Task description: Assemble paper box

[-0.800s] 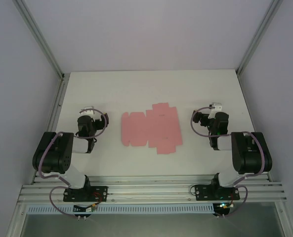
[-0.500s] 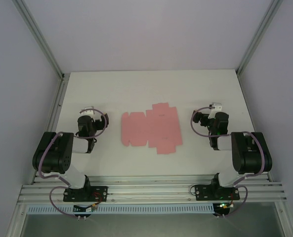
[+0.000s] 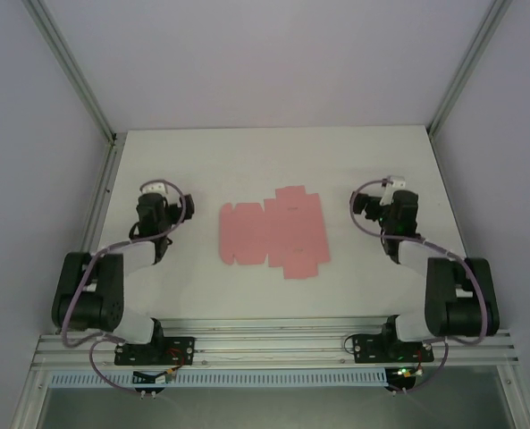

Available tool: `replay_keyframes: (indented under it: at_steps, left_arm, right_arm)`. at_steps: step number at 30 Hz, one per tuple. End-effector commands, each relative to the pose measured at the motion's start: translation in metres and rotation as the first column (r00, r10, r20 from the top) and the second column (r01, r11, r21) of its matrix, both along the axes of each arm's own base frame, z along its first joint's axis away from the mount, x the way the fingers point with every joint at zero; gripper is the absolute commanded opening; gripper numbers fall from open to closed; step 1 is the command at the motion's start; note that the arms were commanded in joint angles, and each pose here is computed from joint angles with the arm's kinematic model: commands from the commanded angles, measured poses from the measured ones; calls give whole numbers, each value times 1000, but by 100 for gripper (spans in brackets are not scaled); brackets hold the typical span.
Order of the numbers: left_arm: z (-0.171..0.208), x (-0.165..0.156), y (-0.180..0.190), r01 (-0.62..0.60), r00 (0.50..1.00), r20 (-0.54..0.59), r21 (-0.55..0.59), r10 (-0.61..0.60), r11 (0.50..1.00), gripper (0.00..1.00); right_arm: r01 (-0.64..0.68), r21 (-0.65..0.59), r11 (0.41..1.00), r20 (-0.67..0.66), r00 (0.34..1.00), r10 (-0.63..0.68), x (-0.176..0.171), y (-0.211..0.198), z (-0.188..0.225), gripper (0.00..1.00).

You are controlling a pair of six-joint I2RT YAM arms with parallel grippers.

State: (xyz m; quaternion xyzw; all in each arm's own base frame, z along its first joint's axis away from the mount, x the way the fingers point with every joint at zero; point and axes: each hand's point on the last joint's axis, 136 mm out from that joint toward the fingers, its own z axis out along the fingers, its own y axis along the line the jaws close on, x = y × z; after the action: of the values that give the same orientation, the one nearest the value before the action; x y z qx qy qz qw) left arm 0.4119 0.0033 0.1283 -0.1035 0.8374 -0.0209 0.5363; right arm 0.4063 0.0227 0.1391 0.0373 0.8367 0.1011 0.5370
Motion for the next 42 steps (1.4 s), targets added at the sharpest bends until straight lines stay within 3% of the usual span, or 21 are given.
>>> replay_keyframes:
  at_steps: [1,4,11,15,18,25,27,30,33,35,39,42]
  left_arm:
    - [16,-18,-10,-11,995,-104,-144,-4,989,100]
    - [21,-33,-26,-25,979,-201,-295,-37,955,100]
    - [-1,-75,-63,-16,895,-404,-456,-190,890,100]
    - [-13,-74,-98,72,870,-352,-602,-345,795,100]
    - [-25,-68,-118,98,842,-349,-650,-411,753,100]
    - [-52,-59,-169,160,727,-359,-739,-585,654,90]
    - [-49,-59,-183,203,705,-306,-777,-640,595,87]
    - [-38,-56,-202,271,686,-197,-824,-700,497,77]
    - [-27,-53,-208,315,690,-119,-839,-714,444,62]
    - [-22,-50,-208,338,694,-94,-833,-714,438,47]
    - [-16,-48,-207,360,694,-103,-808,-713,466,2]
    - [-1,-51,-205,431,688,-59,-768,-724,473,0]
  right_arm:
    - [30,86,996,-193,981,-13,-15,14,12,100]
    - [64,153,986,-360,933,-5,-30,45,12,100]
    - [-129,216,968,-531,816,228,-60,147,-33,90]
    - [-119,245,962,-637,728,252,-62,165,-76,81]
    - [-75,245,967,-695,682,228,-66,165,-103,74]
    - [-23,243,970,-733,650,199,-81,158,-131,74]
    - [-18,245,969,-739,644,198,-84,158,-133,74]
    - [-7,261,965,-746,634,206,-86,160,-138,75]
    - [2,271,962,-746,633,209,-89,160,-141,75]
    - [7,262,965,-746,636,198,-90,157,-142,75]
    - [-38,273,961,-715,661,229,-88,158,-125,81]
    - [-70,294,953,-649,717,253,-83,154,-89,86]
